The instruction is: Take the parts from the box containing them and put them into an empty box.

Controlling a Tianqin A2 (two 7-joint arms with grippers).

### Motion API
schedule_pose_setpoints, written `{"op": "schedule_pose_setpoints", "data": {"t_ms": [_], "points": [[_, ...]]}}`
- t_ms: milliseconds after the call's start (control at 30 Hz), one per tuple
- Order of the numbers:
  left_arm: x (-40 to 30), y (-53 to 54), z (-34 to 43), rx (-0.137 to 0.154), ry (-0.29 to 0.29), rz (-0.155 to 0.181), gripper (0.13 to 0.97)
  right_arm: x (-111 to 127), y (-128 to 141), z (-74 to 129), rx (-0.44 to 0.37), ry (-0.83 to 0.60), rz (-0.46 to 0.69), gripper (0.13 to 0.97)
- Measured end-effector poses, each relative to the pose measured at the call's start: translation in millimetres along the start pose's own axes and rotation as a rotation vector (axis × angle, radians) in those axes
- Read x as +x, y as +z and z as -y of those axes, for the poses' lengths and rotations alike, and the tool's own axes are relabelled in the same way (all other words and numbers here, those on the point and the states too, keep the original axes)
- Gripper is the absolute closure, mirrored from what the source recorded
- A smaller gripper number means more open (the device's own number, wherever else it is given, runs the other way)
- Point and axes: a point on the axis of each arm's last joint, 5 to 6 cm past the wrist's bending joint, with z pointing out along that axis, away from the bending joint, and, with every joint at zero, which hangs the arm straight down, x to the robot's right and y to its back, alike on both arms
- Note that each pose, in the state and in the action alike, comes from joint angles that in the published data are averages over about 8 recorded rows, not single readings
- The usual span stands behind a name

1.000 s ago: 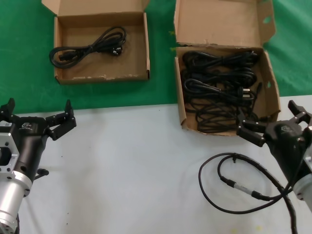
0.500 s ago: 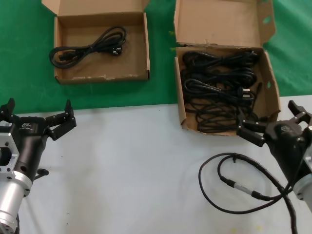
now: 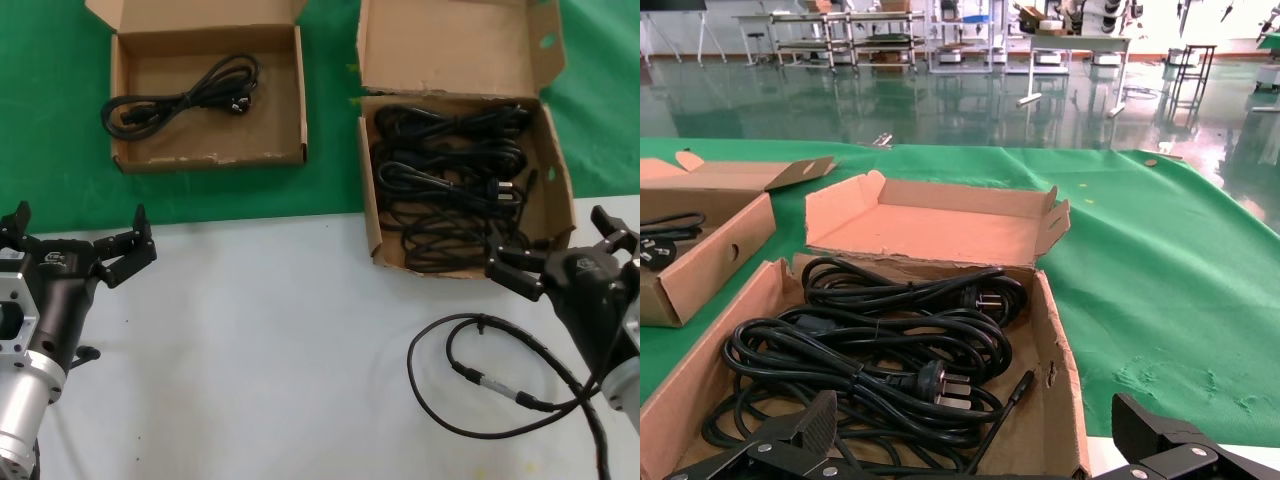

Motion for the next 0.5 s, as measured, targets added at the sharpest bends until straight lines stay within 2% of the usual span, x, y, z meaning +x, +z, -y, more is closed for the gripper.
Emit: {"op": "schedule_pose_setpoints", "data": {"t_ms": [500], "points": [[0.0, 0.0, 0.0, 0.0, 0.0, 0.0, 0.132, 0.0, 0.0, 0.0, 0.0, 0.0, 0.0, 0.13]]}}
